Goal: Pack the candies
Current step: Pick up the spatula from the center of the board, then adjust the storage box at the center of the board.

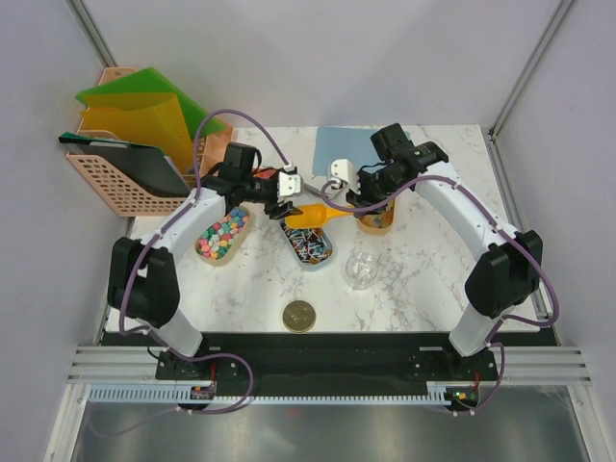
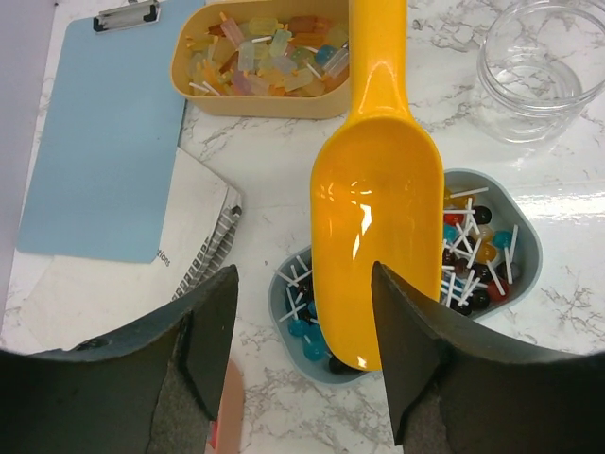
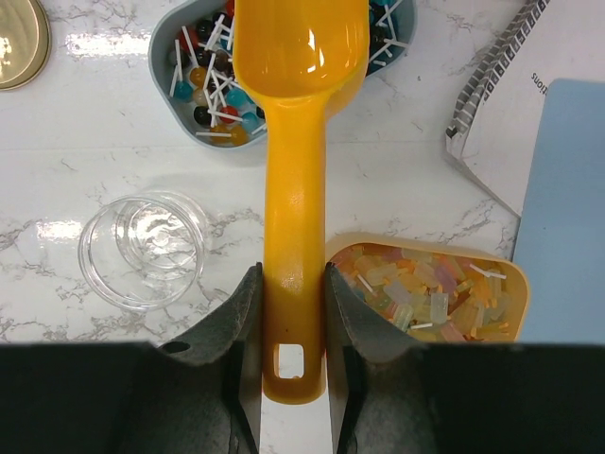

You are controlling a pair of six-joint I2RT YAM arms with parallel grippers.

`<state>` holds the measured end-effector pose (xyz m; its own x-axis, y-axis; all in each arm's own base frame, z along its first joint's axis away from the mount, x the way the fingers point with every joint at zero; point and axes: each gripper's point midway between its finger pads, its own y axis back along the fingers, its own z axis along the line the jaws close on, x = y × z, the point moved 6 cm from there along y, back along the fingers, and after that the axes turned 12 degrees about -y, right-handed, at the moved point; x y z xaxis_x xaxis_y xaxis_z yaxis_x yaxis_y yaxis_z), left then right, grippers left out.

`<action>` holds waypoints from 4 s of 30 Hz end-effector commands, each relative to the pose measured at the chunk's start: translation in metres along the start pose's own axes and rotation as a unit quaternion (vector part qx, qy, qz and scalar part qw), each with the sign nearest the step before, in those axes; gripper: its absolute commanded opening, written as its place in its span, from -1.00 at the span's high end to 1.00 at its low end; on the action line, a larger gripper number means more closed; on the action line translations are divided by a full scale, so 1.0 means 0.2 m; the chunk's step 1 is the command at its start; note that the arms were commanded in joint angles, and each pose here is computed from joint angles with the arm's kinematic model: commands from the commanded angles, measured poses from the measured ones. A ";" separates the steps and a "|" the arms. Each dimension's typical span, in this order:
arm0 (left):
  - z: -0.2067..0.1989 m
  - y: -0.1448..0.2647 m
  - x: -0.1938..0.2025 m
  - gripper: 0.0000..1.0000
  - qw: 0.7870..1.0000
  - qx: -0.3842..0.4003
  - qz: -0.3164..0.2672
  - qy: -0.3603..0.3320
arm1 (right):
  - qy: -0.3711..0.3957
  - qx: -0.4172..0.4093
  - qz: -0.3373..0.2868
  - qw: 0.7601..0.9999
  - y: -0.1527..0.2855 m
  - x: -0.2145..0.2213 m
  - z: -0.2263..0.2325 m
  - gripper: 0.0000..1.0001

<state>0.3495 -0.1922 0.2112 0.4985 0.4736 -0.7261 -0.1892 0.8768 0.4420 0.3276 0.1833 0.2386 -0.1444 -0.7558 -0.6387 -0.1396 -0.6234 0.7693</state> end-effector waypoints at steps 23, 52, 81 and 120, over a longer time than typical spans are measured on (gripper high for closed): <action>-0.03 -0.17 -0.09 0.84 0.988 0.115 -0.064 0.082 | 0.039 0.018 -0.064 0.997 0.05 -0.17 0.04 1.00; 0.04 -0.13 -0.19 0.95 0.980 0.128 -0.108 0.110 | 0.085 -0.097 -0.232 0.964 0.10 -0.08 0.10 -0.14; 0.07 -0.21 -0.18 0.95 0.977 0.137 -0.101 0.132 | 0.058 -0.109 -0.210 0.970 0.03 -0.15 0.08 0.13; -0.38 -0.08 0.17 0.95 0.959 0.103 0.174 0.198 | -0.181 0.247 -0.126 0.943 0.47 0.13 -0.26 1.00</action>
<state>0.3160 -0.1716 0.1227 -0.0253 0.8071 -0.5898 -0.1125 0.5840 0.8039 0.3663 0.1002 0.2811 -0.3784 -0.4515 -0.8081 -0.5813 -0.5634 0.5870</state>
